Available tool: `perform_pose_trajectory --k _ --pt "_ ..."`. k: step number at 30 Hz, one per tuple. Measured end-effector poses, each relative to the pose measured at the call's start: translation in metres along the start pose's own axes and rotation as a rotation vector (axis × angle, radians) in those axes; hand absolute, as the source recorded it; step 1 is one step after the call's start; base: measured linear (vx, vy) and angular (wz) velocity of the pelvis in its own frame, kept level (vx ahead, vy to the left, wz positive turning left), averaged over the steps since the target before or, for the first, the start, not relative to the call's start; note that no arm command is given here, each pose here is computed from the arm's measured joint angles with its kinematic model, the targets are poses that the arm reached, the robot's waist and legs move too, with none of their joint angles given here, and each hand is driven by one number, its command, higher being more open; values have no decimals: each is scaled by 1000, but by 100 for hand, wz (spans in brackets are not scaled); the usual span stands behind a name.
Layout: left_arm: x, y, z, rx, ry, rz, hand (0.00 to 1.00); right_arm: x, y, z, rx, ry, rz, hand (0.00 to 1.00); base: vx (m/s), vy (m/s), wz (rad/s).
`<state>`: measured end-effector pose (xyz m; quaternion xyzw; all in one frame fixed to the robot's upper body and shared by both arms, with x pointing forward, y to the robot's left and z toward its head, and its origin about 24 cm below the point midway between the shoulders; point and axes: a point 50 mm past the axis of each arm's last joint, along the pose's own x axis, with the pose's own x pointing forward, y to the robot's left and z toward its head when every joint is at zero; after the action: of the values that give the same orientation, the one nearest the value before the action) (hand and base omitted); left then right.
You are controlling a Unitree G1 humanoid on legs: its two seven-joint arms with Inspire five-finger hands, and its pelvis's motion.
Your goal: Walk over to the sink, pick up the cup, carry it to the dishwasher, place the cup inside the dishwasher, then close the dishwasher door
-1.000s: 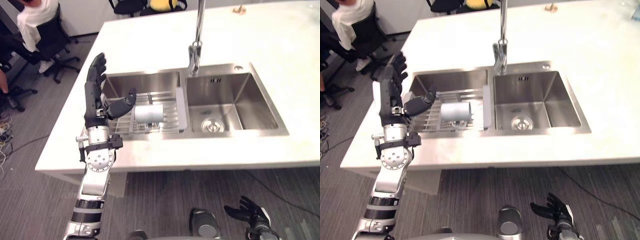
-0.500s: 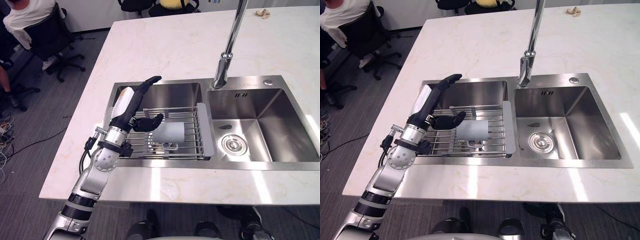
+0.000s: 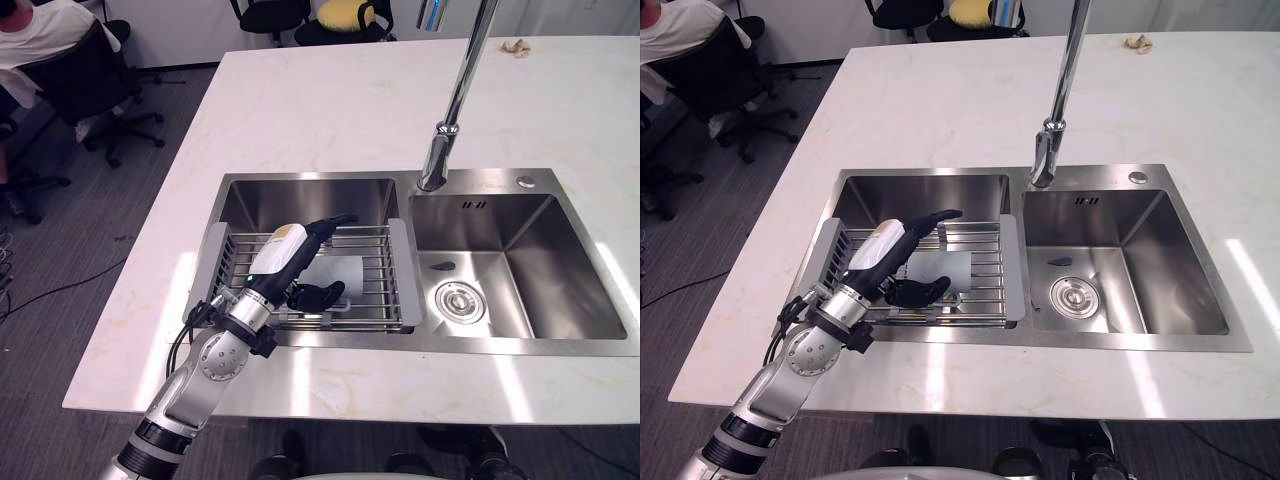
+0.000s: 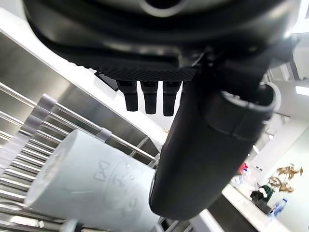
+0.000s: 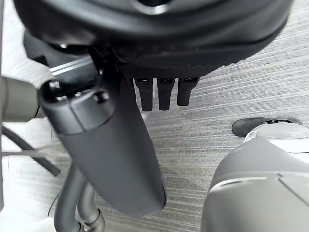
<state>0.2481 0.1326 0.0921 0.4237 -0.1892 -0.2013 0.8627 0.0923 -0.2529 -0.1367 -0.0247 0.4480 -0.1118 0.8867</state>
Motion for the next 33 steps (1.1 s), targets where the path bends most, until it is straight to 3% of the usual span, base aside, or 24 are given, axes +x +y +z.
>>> perform_pose_trajectory --k 4,8,9,19,28,31,33 --pt "-5 -11 -25 42 119 -53 90 1 5 1 -17 -1 21 90 -42 44 -7" --pt "1 -6 -36 123 155 -70 90 0 5 0 -17 2 27 90 -39 30 -7" --pt "3 -4 -41 162 170 -80 30 0 5 2 -18 -7 27 90 -29 20 -13" --pt "24 23 -46 286 168 -58 30 3 7 10 -18 -29 29 90 21 3 -5" --pt "27 23 -44 266 166 -58 30 5 8 17 -16 -52 27 90 13 1 -2" --pt "24 22 -38 128 160 11 30 4 9 15 -10 -48 25 90 -53 19 -6" --pt "18 21 -21 -52 116 135 30 2 9 10 -1 -36 21 90 -51 22 -4"
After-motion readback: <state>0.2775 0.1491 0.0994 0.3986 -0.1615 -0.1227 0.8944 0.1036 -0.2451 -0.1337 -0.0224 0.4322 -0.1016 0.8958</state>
